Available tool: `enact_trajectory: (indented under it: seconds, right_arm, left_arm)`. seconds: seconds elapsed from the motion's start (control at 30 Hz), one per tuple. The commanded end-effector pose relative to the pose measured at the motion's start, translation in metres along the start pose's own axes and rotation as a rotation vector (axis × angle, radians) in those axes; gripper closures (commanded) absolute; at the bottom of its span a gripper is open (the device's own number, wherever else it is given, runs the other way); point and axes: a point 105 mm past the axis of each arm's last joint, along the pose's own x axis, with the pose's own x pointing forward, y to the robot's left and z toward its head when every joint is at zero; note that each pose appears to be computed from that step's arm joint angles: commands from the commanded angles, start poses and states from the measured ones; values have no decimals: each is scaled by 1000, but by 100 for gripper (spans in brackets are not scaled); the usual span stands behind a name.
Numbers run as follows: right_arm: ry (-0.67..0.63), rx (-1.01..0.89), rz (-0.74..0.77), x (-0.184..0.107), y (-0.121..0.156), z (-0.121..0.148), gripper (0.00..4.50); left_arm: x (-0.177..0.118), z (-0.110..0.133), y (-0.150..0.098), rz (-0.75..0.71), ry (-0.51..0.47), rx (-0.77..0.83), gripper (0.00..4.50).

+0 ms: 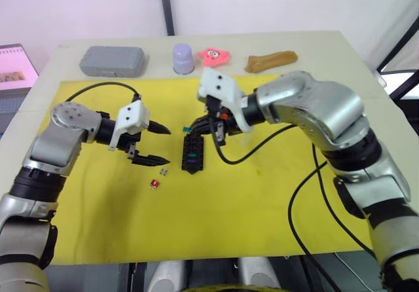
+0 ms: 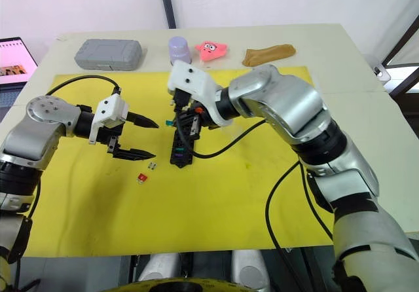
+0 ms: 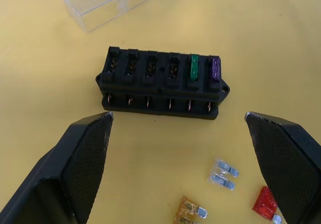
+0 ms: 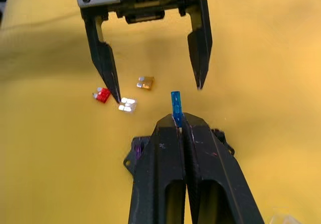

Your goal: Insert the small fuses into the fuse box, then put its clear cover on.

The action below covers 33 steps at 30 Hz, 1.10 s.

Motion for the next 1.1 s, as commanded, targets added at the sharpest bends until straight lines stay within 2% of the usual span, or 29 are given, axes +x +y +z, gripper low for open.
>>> enact_trajectory:
  seconds: [0.03,0.17,0.27,0.53,1.1]
  right_arm:
    - [53,-24,-32,5,-7,1,450]
    - [129,-26,-35,14,-9,-13,450]
    - [164,-29,-12,18,-3,-22,450]
    - [162,15,34,24,10,-23,450]
    - [190,3,-19,26,5,-34,450]
  left_arm:
    - [-7,11,7,50,-17,41,7]
    - [-5,6,2,45,-16,32,7]
    - [-2,11,0,46,-42,30,7]
    - [5,9,-4,15,-32,56,7]
    - [11,9,-6,-16,-25,79,7]
